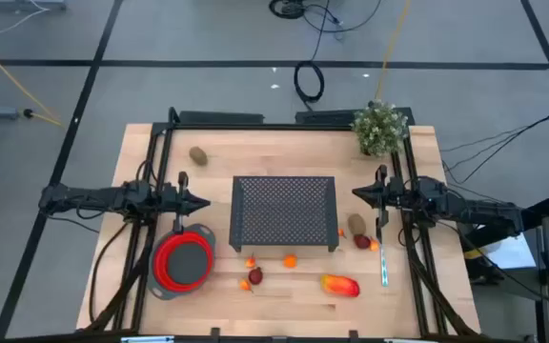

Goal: Pick & Place Fruit

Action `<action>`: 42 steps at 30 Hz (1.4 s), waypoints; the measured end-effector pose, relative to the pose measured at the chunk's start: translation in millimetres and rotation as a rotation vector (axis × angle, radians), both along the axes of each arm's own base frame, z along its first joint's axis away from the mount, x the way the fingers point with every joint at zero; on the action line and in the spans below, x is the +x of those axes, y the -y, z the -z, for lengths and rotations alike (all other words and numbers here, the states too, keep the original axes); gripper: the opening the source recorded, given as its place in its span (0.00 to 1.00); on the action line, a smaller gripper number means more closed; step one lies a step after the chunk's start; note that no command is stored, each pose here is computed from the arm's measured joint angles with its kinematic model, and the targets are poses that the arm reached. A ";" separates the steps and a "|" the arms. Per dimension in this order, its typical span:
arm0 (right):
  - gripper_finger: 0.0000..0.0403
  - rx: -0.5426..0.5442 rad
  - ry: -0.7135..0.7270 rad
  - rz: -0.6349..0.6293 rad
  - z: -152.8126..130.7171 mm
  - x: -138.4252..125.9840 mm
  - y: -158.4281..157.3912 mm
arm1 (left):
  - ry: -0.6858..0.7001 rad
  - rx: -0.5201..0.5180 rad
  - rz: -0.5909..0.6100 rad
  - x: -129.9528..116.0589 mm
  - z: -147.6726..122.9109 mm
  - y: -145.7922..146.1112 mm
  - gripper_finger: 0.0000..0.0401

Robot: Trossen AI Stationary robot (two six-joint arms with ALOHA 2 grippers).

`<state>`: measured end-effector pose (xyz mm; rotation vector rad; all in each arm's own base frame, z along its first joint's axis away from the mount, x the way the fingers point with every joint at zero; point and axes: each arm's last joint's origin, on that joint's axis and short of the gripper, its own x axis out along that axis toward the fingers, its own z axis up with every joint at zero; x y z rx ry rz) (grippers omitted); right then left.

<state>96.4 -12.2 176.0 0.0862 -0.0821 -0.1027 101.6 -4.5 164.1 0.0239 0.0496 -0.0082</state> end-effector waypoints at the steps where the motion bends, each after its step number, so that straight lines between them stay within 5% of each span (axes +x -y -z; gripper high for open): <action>1: 0.00 0.000 0.000 0.000 0.0 0.0 0.0 | 0.000 0.000 0.000 0.0 0.0 0.0 0.00; 42: 0.00 0.000 0.000 0.000 0.0 0.0 0.0 | 0.000 0.000 0.000 0.0 0.0 0.0 0.01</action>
